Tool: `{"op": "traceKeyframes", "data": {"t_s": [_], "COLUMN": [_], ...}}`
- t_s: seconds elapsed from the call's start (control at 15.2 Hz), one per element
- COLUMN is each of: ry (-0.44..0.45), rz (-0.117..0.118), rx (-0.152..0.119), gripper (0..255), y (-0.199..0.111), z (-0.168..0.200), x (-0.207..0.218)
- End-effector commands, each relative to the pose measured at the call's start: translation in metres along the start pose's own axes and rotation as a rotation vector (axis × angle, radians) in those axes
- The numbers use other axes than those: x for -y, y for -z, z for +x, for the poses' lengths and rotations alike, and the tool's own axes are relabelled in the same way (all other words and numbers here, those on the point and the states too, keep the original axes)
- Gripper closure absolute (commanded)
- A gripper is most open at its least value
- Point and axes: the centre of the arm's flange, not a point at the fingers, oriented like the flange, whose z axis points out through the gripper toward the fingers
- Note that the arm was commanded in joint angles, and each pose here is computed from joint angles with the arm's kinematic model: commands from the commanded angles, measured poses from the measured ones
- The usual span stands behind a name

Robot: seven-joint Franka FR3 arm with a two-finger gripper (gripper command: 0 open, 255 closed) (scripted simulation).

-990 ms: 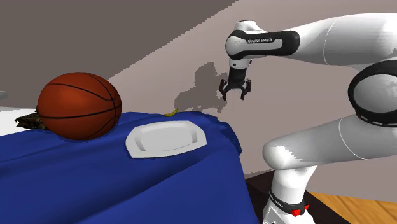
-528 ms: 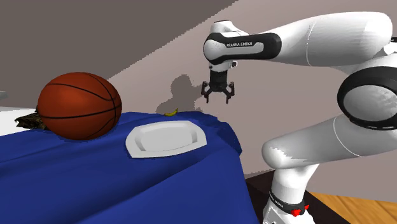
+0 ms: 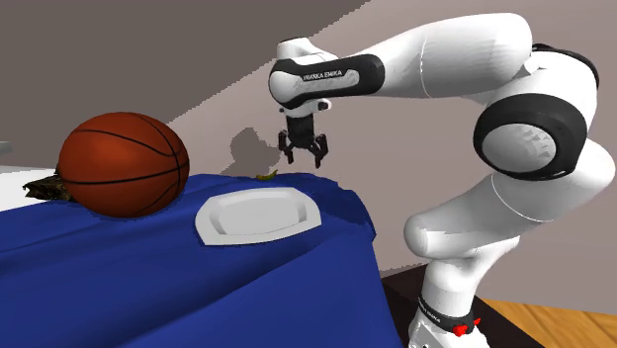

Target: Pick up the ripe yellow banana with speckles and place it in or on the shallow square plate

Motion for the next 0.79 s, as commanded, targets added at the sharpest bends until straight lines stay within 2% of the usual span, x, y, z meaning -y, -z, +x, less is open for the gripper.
{"op": "traceKeyframes", "data": {"t_s": [0.0, 0.53, 0.73], "ry": [-0.086, -0.398, -0.404], "rz": [-0.013, -0.070, -0.071], "rx": [-0.005, -0.033, -0.033], "gripper": [0, 0, 0], "y": [-0.001, -0.011, -0.021], "z": [-0.011, -0.030, -0.030], "x": [0.026, 0.139, 0.140]}}
